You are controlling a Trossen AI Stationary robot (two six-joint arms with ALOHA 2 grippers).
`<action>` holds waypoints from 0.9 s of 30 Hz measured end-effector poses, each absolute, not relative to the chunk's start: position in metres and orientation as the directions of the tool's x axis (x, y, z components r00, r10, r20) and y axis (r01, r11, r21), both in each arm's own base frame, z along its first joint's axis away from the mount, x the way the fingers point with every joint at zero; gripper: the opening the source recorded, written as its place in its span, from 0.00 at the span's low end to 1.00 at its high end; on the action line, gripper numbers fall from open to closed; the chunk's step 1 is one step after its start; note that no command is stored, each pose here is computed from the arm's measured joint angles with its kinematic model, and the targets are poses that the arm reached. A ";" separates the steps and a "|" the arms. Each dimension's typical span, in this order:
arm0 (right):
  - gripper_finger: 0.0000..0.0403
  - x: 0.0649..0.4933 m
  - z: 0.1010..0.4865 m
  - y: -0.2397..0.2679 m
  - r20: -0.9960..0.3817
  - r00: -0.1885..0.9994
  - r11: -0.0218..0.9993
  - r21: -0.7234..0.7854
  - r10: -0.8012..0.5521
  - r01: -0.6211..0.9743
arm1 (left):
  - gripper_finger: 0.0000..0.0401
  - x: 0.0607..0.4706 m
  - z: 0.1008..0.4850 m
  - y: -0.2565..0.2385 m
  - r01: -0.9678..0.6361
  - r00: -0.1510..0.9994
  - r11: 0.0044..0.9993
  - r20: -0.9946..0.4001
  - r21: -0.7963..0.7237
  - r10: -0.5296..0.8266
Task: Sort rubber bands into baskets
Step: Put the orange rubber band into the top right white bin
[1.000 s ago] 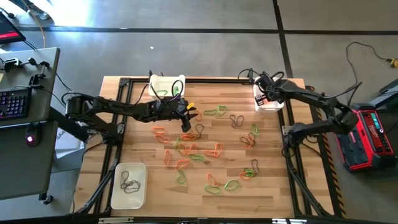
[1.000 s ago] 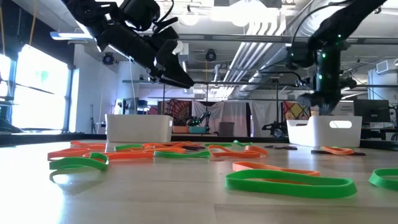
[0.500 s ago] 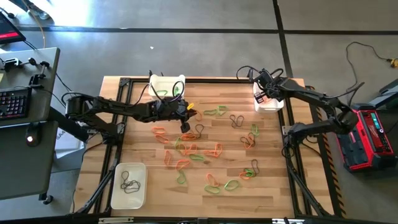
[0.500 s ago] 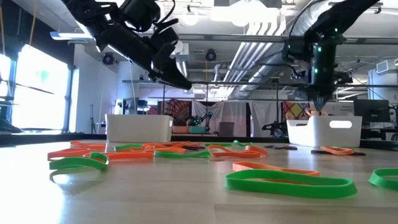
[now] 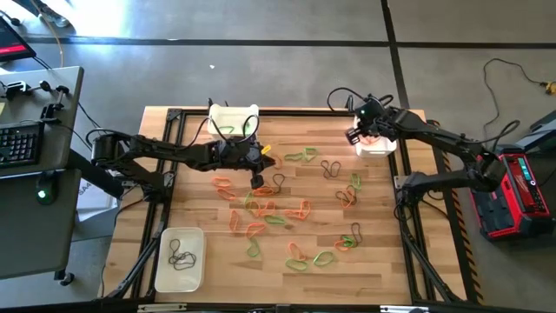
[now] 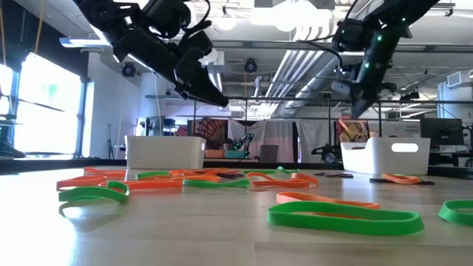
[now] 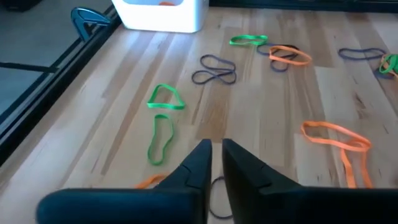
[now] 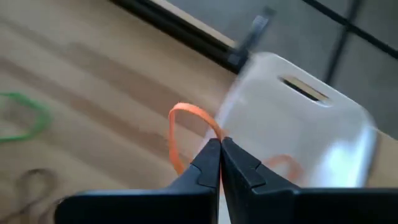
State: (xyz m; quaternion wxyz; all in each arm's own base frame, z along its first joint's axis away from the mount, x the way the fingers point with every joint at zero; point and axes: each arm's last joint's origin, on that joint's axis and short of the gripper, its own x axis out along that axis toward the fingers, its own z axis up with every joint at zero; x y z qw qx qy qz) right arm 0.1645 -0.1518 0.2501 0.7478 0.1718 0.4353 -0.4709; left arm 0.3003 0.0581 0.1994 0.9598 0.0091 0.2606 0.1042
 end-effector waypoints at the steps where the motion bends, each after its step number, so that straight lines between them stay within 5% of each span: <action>1: 0.00 0.168 0.252 -0.149 -0.809 0.217 0.526 -0.129 -0.546 0.841 | 0.11 0.300 0.200 0.058 -0.195 0.844 0.978 -0.496 0.072 0.205; 8: 0.00 0.198 0.271 -0.115 -0.701 0.516 0.782 -0.096 -0.493 0.616 | 0.25 0.303 0.205 0.059 -0.199 0.853 0.979 -0.484 0.045 0.196; 13: 0.00 0.217 0.273 -0.089 -0.676 0.649 0.895 -0.034 -0.349 0.445 | 0.21 0.304 0.206 0.057 -0.148 0.862 0.985 -0.477 0.089 0.173; 21: 0.00 0.208 0.272 -0.087 -0.648 0.417 0.690 -0.237 -0.637 0.684 | 0.03 0.304 0.206 0.056 -0.141 0.861 0.986 -0.480 0.091 0.167; 27: 0.00 0.181 0.260 -0.114 -0.735 0.182 0.533 -0.276 -0.653 0.799 | 0.01 0.304 0.205 0.056 -0.144 0.859 0.986 -0.484 0.084 0.167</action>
